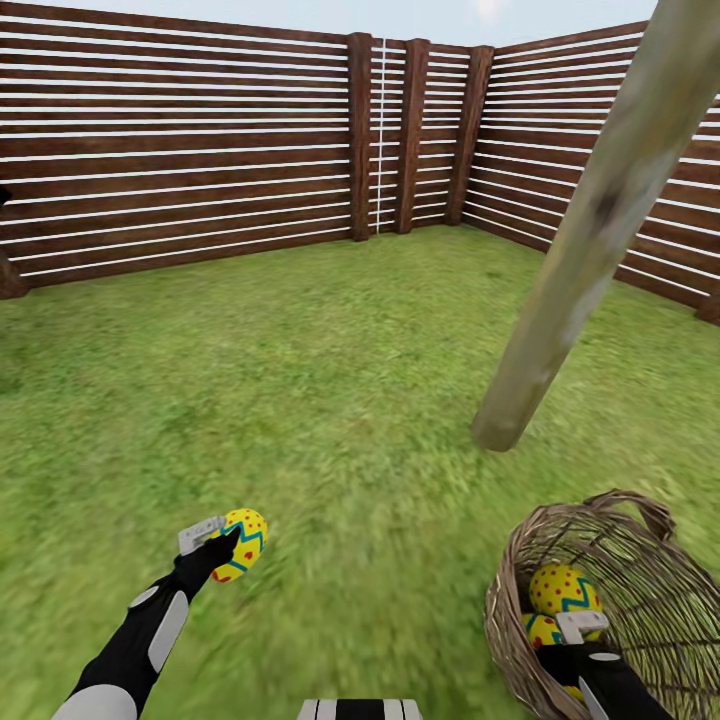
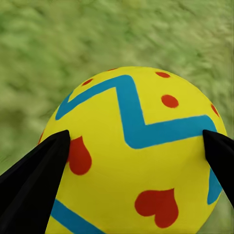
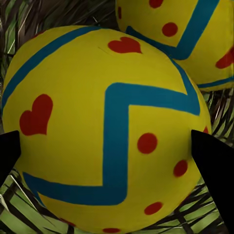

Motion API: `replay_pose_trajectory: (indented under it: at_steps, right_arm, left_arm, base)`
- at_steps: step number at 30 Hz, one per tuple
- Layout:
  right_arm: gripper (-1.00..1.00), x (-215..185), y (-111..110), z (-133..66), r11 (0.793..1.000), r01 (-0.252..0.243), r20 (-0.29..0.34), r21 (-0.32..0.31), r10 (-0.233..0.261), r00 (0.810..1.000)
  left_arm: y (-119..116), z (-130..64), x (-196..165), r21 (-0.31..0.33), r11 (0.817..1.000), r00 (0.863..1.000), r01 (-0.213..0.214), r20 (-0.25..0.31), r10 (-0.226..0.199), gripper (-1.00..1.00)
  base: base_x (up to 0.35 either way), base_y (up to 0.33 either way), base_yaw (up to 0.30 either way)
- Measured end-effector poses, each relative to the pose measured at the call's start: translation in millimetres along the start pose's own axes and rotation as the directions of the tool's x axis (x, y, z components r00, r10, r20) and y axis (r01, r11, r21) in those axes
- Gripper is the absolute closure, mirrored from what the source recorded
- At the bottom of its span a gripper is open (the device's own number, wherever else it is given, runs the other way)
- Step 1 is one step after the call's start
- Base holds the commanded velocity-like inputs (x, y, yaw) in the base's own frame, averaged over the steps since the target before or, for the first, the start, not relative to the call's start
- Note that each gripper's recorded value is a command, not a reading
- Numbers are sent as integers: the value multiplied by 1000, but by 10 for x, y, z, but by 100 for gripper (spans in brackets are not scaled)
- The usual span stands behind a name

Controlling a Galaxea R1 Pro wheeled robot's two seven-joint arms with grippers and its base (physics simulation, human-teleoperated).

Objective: Take the three Easter eggs out of the wicker basket on the lawn in the garden, then place them on the lawn next to a single tree (choose any tree) so that all three eggs are next to the same tree and none are left in the basket.

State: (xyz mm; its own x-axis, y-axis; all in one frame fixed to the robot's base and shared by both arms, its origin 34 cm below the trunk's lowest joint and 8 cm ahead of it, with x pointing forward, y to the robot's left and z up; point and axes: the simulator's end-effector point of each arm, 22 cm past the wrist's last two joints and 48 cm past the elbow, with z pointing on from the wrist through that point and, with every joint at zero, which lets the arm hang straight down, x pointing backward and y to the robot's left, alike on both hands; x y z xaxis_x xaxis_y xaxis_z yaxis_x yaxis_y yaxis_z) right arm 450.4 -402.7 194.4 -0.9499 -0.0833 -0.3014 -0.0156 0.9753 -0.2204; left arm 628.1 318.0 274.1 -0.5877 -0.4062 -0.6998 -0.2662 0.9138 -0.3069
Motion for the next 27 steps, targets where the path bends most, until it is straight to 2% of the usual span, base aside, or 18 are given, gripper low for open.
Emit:
replay_pose_trajectory:
  at_steps: [11,15,27]
  right_arm:
    - [100,-156,-29,-111,1000,-12,38,2,12,999]
    - [100,-211,-53,-155,1000,-17,52,4,17,998]
    - [100,-388,-122,-298,1000,-28,97,10,27,995]
  left_arm:
    - [-151,-78,-151,21,1000,1000,0,24,-1,100]
    - [-232,-104,-99,31,999,1000,8,14,-8,100]
    - [-356,-214,-336,53,999,998,8,55,-11,100]
  base:
    - [0,0,0]
    - [0,0,0]
    - [0,0,0]
